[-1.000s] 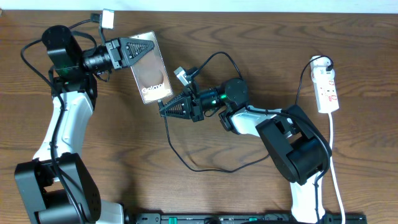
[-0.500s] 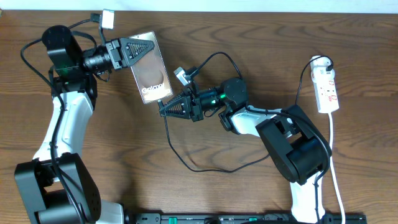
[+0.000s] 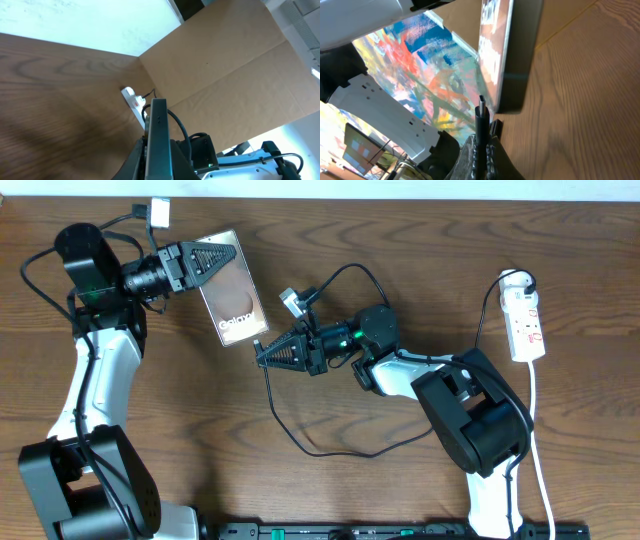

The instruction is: Plug charger to phone and switch on socket

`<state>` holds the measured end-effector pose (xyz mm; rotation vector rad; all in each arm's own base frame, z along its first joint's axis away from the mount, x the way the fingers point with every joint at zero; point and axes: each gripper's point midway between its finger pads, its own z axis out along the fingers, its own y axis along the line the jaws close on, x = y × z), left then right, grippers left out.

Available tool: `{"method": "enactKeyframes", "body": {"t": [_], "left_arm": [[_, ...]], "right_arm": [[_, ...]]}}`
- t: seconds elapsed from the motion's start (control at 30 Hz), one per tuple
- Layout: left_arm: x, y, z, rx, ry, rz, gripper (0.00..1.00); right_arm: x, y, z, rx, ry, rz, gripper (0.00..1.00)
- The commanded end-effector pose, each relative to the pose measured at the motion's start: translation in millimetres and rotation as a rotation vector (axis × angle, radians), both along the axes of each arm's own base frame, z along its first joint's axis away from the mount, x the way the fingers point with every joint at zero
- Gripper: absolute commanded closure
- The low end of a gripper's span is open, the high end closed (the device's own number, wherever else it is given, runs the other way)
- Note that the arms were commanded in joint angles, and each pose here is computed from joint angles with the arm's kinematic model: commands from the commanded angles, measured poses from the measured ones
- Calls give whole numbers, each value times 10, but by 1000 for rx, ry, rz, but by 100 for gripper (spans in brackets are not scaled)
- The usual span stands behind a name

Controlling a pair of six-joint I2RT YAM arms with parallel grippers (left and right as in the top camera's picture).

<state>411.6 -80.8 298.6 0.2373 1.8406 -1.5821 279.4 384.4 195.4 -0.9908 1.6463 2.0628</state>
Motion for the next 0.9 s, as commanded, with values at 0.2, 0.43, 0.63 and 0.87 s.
{"method": "enactKeyframes", "body": {"t": [0.2,0.43,0.63,0.87], "left_arm": [[-32,-18,32,0,-12,-24,93],[-21,-38,29,1,-11,-20,93],[-32,-85,26,3,-14,-32,93],[-42,-134,26,7,-25,-43,93]], "right_arm": [[45,4,22,6,-5,-7,99],[24,29,26,8,-4,-5,99],[32,31,28,9,-3,-10,99],[31,31,28,9,-3,-9,99]]}}
